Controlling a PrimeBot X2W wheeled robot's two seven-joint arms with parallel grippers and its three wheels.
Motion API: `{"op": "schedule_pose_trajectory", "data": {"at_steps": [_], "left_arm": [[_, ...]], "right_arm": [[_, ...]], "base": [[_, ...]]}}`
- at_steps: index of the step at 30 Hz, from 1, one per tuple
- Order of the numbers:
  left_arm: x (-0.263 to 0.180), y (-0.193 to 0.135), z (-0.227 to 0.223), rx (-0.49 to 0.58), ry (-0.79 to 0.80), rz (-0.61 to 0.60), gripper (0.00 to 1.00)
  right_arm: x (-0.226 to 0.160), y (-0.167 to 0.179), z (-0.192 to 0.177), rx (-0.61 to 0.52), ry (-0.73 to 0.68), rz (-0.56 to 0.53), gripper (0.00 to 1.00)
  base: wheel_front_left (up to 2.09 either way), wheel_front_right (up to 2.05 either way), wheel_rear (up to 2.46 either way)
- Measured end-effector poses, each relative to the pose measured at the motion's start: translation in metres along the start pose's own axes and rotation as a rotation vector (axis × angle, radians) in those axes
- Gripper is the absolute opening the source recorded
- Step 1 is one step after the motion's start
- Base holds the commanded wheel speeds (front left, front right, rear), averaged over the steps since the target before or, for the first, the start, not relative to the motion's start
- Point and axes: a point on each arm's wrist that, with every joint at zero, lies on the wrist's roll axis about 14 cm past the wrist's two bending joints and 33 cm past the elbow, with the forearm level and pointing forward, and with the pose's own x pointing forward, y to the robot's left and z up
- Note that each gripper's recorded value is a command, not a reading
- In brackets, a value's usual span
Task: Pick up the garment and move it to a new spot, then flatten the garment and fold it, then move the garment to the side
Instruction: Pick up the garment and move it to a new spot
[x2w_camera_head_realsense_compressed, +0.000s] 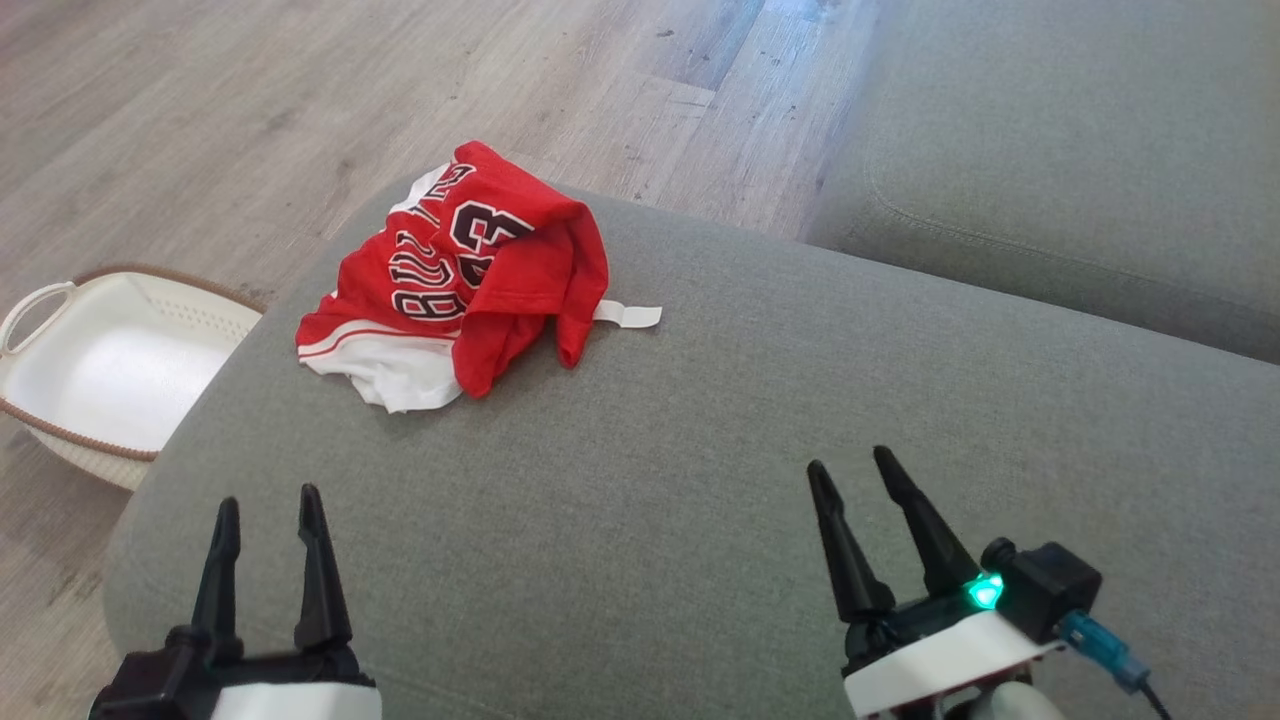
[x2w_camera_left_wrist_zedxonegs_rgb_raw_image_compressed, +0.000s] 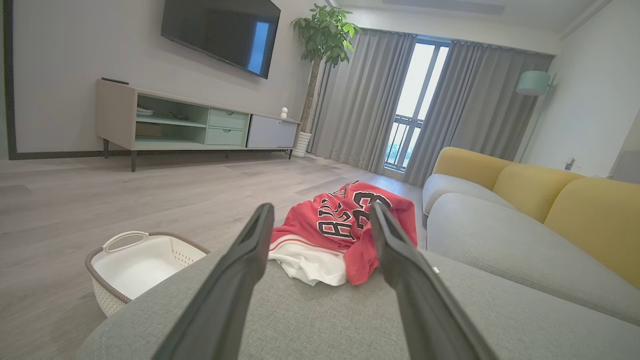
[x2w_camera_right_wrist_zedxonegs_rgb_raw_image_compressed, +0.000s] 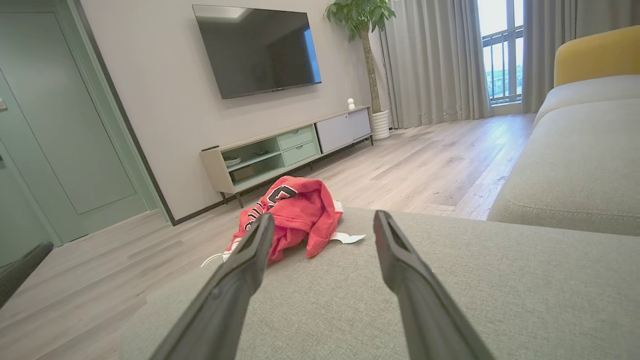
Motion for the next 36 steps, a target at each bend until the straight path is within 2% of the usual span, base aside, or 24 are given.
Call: {"op": "schedule_pose_trajectory", "data": {"at_steps": [5,8,15,17,18,22,28,36], "left_arm": [[0.003,0.003,-0.007,0.020,0.028,-0.001,1.00],[0.020,-0.001,-0.005,0.045,0.028,-0.014,1.00],[0.110,-0.030,0.007,0.183,0.013,-0.162,1.00],[0.137,-0.038,0.002,0.245,0.047,-0.209,1.00],[0.137,-0.038,0.002,0.245,0.047,-0.209,1.00],[0.194,-0.054,-0.008,0.310,0.127,-0.279,1.00],[0.252,-0.061,-0.054,0.440,0.341,-0.328,1.00],[0.266,-0.070,-0.145,0.586,0.654,-0.416,1.00]], "right_arm": [[0.001,-0.013,0.003,0.007,-0.014,-0.033,1.00],[0.003,-0.033,0.004,0.003,-0.022,-0.081,1.00],[0.017,-0.091,0.011,-0.049,-0.059,-0.190,1.00],[0.021,-0.107,0.011,-0.060,-0.067,-0.218,1.00],[0.021,-0.107,0.011,-0.060,-0.067,-0.218,1.00],[0.020,-0.134,0.001,-0.071,-0.052,-0.272,1.00],[0.015,-0.172,-0.011,-0.073,-0.039,-0.355,1.00],[0.007,-0.211,-0.032,-0.073,-0.009,-0.436,1.00]], "base": [[0.00,0.00,0.00],[0.00,0.00,0.00],[0.00,0.00,0.00],[0.00,0.00,0.00],[0.00,0.00,0.00],[0.00,0.00,0.00],[0.00,0.00,0.00],[0.00,0.00,0.00]]}}
